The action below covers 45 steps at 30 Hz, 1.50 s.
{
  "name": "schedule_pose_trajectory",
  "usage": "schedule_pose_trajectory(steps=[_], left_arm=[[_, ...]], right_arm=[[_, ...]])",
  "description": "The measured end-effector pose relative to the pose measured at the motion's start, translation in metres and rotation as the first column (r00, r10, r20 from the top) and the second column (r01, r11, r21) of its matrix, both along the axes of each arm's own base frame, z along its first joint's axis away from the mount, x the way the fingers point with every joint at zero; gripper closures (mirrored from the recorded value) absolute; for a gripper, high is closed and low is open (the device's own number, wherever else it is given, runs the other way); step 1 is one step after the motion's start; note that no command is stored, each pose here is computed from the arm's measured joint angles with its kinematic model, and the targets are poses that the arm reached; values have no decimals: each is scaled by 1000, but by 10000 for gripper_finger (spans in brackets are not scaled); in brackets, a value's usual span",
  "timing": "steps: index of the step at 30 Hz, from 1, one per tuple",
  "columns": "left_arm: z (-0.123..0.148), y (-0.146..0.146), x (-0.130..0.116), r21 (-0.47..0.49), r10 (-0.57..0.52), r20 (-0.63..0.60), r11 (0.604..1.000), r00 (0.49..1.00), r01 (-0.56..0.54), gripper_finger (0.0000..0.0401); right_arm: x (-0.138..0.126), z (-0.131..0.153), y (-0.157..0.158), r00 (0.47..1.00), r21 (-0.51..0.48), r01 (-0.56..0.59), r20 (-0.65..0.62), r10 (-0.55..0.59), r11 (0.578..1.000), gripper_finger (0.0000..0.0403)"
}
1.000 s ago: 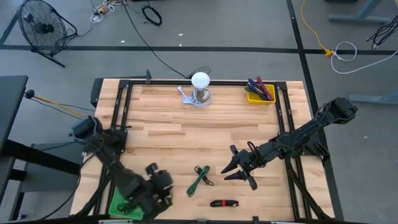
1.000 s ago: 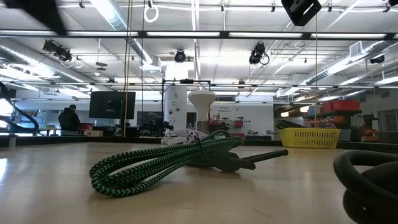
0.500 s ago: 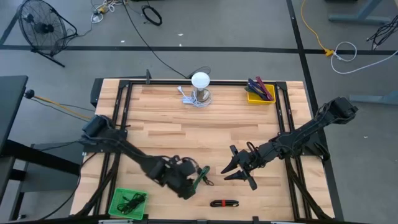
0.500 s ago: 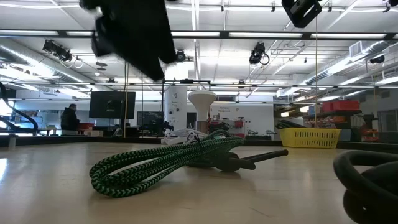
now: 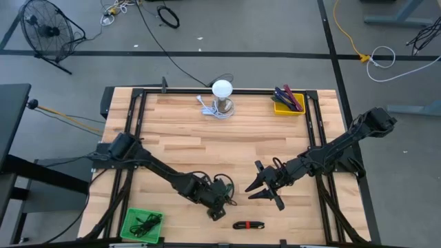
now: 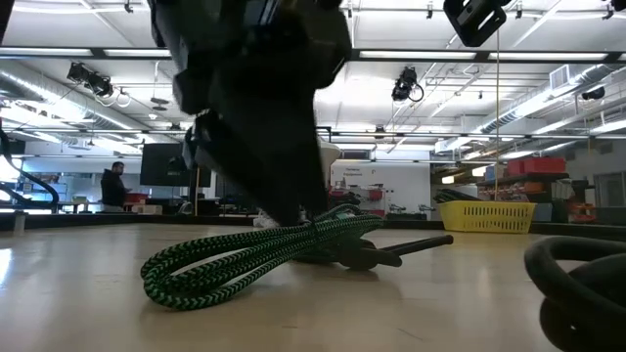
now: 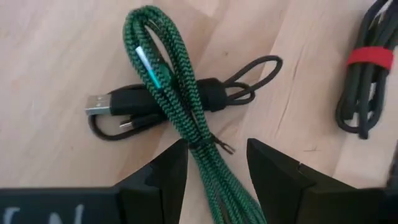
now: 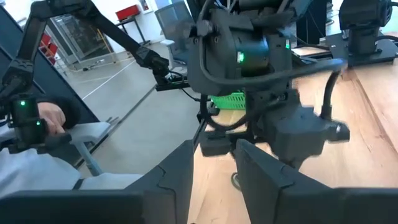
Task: Pick & Place USB Port
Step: Put the green USB cable into the yellow bin
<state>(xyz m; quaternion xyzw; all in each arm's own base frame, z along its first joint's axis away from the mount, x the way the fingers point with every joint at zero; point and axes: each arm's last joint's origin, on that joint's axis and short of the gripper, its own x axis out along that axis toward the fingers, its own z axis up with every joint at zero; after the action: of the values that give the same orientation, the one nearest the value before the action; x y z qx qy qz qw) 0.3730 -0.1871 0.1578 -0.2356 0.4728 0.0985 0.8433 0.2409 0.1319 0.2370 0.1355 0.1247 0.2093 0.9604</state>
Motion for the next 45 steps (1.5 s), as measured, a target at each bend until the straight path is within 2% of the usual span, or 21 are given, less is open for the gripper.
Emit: schedule_pose_trajectory(steps=[6, 11, 13, 17, 18, 27, 31, 34, 37, 45], left_arm=[[-13, 2, 0, 15, -14, -52, 1000, 999, 15, 229], [-18, 0, 4, 22, -36, -33, 999, 999, 36, 239], [-19, 0, 4, 28, -57, -36, 998, 998, 58, 265], [-19, -1, 4, 40, -94, -38, 995, 995, 96, 367], [-20, -1, 3, 45, -95, -41, 994, 995, 97, 379], [-15, -11, -2, 88, -98, -44, 991, 994, 102, 381], [0, -16, -4, 176, -79, -76, 980, 994, 91, 382], [21, -19, -9, 302, -42, -106, 951, 993, 72, 382], [50, -22, -16, 436, -9, -78, 899, 997, 42, 382], [114, -38, -47, 642, -53, 180, 763, 982, -77, 382]], right_arm=[[0, 0, 0, 1000, 0, 2, 1, -2, 1000, 282], [0, 0, 0, 1000, -1, 2, -2, -2, 1000, 282], [0, 0, 0, 1000, -2, 1, -3, -1, 1000, 282], [0, 0, 0, 1000, -2, 1, -3, -1, 1000, 282], [0, 0, 0, 1000, -2, 1, -3, -1, 1000, 282], [0, -1, 0, 1000, -3, -1, -6, 1, 1000, 282], [0, -1, 0, 1000, -3, -1, -6, 1, 1000, 282], [0, -1, 0, 1000, -3, -1, -6, 1, 1000, 282], [0, -1, 0, 1000, -3, -1, -6, 1, 1000, 282], [0, -1, 0, 1000, -6, -1, -12, 1, 1000, 282]])
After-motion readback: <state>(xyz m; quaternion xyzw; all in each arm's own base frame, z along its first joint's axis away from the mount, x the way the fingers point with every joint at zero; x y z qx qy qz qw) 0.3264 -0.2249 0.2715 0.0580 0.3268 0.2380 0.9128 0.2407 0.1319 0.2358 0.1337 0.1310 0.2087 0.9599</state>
